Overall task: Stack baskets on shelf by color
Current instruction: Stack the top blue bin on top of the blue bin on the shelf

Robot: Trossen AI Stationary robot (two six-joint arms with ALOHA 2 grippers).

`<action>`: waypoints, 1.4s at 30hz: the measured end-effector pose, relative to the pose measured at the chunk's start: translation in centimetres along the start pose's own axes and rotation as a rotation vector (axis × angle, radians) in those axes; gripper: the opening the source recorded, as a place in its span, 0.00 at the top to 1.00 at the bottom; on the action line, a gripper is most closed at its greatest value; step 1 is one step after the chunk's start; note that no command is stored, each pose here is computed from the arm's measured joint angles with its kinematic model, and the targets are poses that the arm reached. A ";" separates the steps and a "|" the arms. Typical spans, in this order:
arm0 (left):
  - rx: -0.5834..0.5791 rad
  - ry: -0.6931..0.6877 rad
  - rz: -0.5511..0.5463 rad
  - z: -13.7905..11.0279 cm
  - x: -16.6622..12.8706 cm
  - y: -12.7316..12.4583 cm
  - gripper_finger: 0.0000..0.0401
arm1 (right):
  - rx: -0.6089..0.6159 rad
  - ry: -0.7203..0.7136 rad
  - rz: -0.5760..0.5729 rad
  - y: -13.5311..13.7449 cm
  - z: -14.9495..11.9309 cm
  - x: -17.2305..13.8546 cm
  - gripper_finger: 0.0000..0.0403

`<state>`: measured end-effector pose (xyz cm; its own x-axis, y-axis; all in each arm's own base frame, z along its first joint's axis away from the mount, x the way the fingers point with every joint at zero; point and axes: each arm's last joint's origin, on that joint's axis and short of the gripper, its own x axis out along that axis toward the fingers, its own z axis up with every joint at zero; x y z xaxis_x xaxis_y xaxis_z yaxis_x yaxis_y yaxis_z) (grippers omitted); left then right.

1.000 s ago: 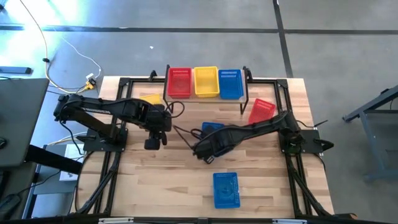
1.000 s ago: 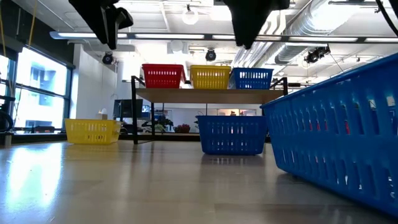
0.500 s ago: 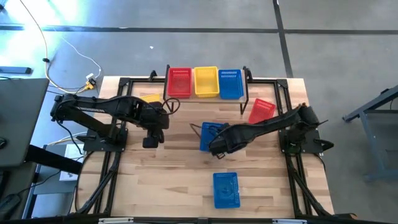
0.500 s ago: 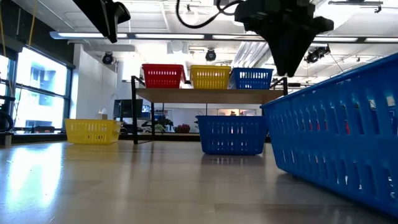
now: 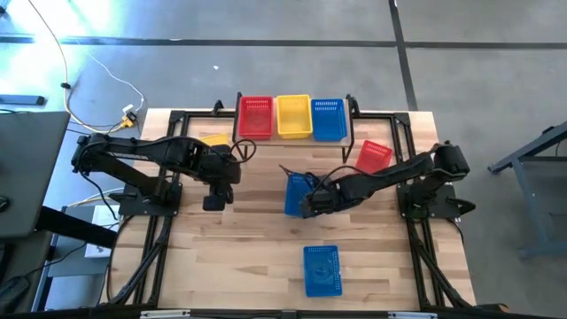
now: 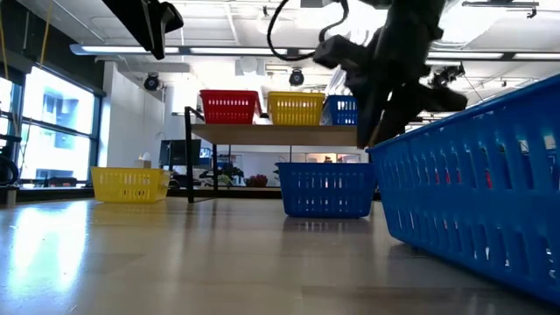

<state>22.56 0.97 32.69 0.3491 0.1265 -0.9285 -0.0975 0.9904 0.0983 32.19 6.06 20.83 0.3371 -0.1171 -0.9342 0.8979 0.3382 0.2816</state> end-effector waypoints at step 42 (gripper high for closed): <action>0.050 0.001 0.013 0.0 0.0 0.3 0.67 | 0.047 -0.128 0.151 -0.4 -0.4 -3.3 1.00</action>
<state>22.57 1.26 32.69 0.3475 0.1393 -0.9273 -0.0554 0.9902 0.1280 30.60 6.70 23.71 0.4997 -0.1870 -0.8458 0.8455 0.3176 0.4293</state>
